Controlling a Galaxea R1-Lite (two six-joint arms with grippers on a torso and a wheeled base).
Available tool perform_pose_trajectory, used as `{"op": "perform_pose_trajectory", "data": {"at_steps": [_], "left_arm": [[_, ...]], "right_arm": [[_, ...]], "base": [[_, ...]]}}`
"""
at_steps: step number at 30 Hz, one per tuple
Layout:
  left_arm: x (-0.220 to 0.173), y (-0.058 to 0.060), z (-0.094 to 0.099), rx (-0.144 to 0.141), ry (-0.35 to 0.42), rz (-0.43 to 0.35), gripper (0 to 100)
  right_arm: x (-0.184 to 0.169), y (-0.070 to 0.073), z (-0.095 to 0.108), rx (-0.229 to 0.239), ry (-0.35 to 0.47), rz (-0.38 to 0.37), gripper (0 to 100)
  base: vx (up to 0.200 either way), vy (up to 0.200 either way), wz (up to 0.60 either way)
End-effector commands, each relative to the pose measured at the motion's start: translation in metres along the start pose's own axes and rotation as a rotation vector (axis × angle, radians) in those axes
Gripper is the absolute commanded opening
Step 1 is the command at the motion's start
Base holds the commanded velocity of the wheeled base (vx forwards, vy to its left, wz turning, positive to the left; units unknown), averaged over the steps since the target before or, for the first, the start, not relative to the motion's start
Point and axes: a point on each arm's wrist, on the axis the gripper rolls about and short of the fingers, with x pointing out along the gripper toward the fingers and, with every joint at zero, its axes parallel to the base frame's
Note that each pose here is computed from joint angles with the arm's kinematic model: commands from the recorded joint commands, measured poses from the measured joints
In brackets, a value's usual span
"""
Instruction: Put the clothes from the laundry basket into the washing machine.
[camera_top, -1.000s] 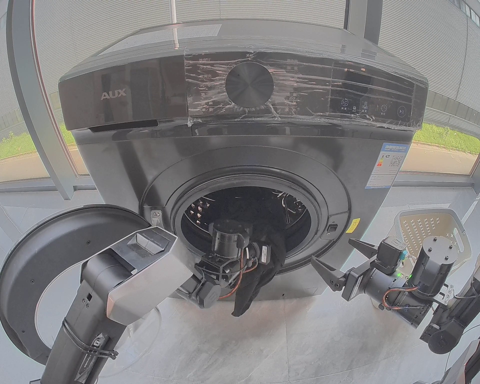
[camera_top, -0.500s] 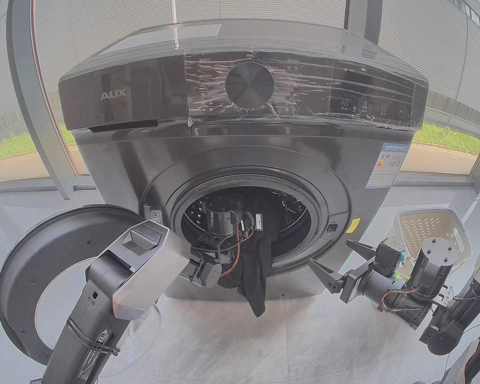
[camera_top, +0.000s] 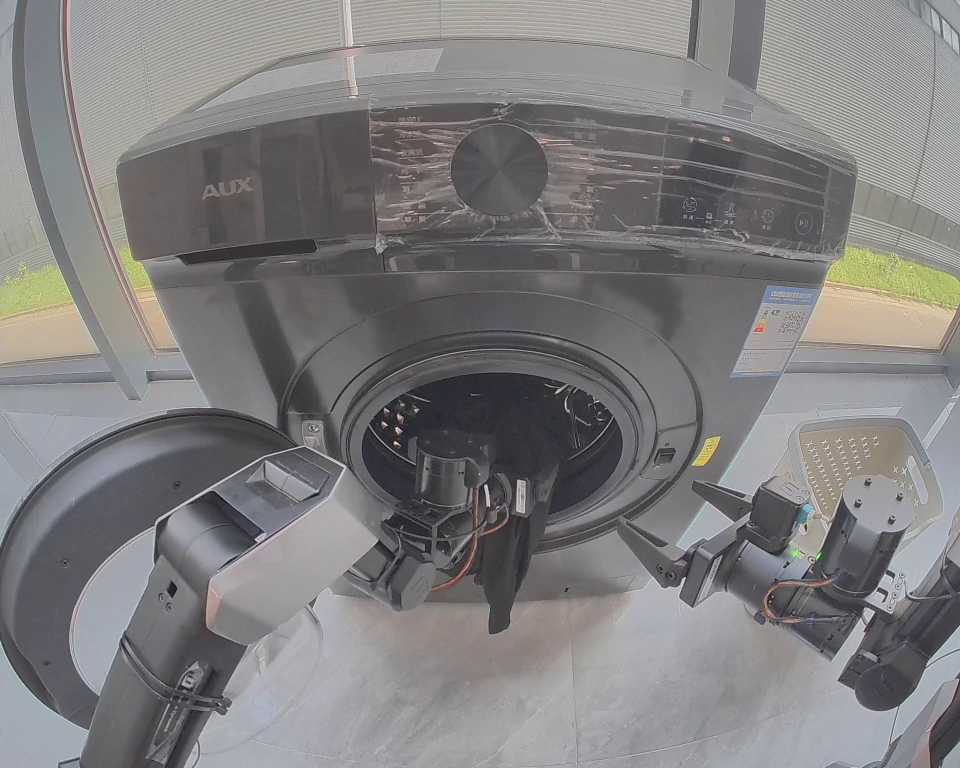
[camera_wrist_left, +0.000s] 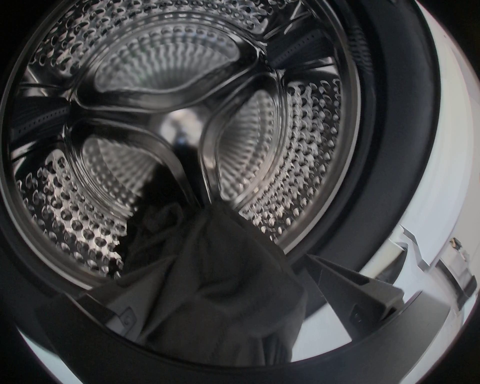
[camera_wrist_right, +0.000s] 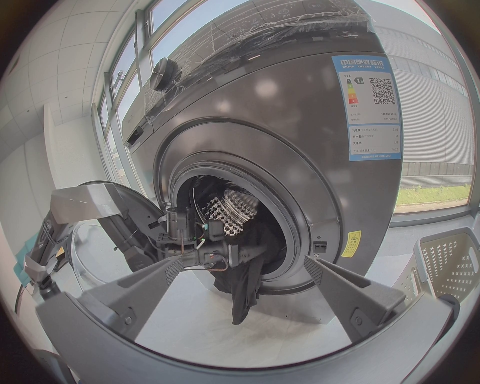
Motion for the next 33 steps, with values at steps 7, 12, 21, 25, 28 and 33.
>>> {"op": "perform_pose_trajectory", "data": {"at_steps": [7, 12, 21, 25, 28, 33], "left_arm": [[-0.018, -0.005, -0.027, 0.073, 0.12, -0.068, 100], [-0.011, 0.001, -0.048, 0.114, 0.141, -0.059, 100], [-0.005, 0.009, -0.053, 0.12, 0.132, -0.039, 100], [-0.003, 0.009, -0.053, 0.119, 0.118, -0.038, 0], [0.0, 0.007, -0.044, 0.116, 0.074, -0.041, 0], [0.01, 0.007, -0.024, 0.11, -0.02, -0.015, 0]], "right_arm": [[0.0, 0.0, -0.001, 0.001, 0.002, 0.002, 100], [0.001, 0.001, -0.002, 0.001, 0.006, 0.003, 100], [0.002, 0.003, 0.0, 0.002, -0.006, 0.012, 100], [0.002, 0.003, 0.001, 0.002, -0.009, 0.013, 100], [0.002, 0.003, 0.001, 0.002, -0.007, 0.012, 100], [0.002, 0.005, 0.001, 0.001, -0.008, 0.019, 100]], "base": [[0.0, 0.0, 0.0], [0.0, 0.0, 0.0], [0.0, 0.0, 0.0], [0.0, 0.0, 0.0], [0.0, 0.0, 0.0], [0.0, 0.0, 0.0]]}}
